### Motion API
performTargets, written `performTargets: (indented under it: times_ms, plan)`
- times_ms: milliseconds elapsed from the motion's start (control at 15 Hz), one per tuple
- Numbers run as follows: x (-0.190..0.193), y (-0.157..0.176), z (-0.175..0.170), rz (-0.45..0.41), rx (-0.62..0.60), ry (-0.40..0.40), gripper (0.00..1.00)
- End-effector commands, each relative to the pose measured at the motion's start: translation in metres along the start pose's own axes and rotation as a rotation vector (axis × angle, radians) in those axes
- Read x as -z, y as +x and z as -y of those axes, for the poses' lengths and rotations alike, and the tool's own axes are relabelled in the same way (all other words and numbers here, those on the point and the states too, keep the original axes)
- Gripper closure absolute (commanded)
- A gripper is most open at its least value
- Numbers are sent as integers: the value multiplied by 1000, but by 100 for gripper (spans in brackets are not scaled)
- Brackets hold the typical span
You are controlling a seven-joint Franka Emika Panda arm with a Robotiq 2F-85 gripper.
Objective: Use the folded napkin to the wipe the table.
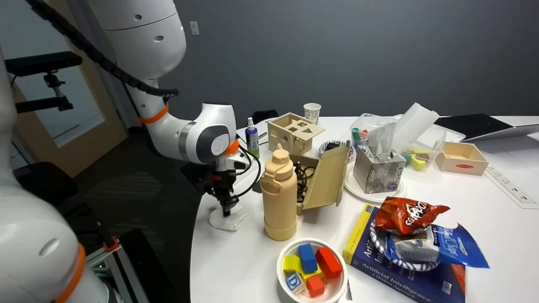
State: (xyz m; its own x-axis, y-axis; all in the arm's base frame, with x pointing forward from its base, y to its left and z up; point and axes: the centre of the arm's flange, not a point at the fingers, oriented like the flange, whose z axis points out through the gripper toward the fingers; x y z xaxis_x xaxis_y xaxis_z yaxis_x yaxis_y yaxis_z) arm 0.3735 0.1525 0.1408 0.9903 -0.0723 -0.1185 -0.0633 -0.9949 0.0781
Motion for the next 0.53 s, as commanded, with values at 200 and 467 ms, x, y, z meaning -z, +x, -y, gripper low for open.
performTargets:
  times_ms: [200,467]
  plan:
    - [-11,-12,21,-55,120,124,100]
    - [-4,7,27,-120,137,106,100]
